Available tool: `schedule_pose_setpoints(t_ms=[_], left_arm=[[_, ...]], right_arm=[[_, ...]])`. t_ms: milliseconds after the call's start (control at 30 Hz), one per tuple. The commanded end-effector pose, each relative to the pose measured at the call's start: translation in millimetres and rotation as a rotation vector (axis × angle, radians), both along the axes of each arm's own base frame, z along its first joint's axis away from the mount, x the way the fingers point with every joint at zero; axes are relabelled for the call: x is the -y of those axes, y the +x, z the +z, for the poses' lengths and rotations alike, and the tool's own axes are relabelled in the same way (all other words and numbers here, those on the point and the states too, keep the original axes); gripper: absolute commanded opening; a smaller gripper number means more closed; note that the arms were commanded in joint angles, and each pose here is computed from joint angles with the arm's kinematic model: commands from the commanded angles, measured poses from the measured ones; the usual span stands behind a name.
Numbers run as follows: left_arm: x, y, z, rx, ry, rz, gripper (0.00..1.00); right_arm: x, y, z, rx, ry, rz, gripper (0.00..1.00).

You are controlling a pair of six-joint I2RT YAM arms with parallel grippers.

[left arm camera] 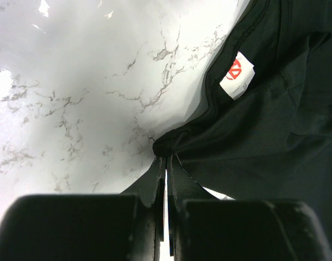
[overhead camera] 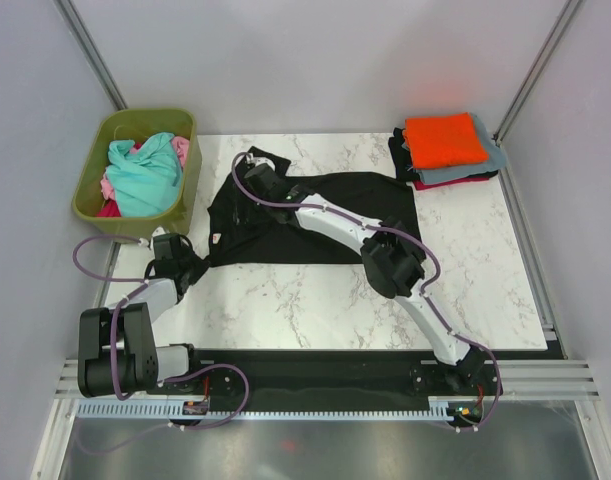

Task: Fold and stack the t-shirts

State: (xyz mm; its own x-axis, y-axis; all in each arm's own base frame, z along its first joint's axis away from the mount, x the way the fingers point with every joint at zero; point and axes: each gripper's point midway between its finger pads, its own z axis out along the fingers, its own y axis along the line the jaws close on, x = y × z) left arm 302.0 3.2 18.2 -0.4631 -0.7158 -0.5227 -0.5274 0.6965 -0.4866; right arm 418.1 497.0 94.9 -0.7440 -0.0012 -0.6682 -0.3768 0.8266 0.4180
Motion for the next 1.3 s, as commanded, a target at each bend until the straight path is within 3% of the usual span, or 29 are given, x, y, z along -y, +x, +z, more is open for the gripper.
schedule_pose_setpoints(t_ms=[0,267,767,900,1100,1200,1267], left_arm=[[2,-5,-6,-0.029,0.001,-0.016,0.02],[3,-5,-6,-0.027,0.001,-0.019,0.02],[4,-4,-6,-0.028,0.002,-0.024,0.02],[6,-4,-7,-0.029,0.005,-0.035,0.02],[6,-4,-6,-0.028,0.009,-0.036,0.02],[6,-3,-6,-0.028,0.009,-0.036,0.02],[6,-4,-6,-0.031,0.01,-0.036,0.02]], right_arm=[[-11,11,-1,0.0,0.055,0.007,0.75],[-17,10,-30,-0.045,0.056,0.01,0.74],[-5,40,-60,0.004,-0.003,-0.07,0.59],[-5,71,-34,0.112,0.032,-0.093,0.6],[25,155,32,0.367,0.181,-0.255,0.6],[38,187,101,0.569,0.329,-0.276,0.65],[43,185,156,0.668,0.368,-0.235,0.74]])
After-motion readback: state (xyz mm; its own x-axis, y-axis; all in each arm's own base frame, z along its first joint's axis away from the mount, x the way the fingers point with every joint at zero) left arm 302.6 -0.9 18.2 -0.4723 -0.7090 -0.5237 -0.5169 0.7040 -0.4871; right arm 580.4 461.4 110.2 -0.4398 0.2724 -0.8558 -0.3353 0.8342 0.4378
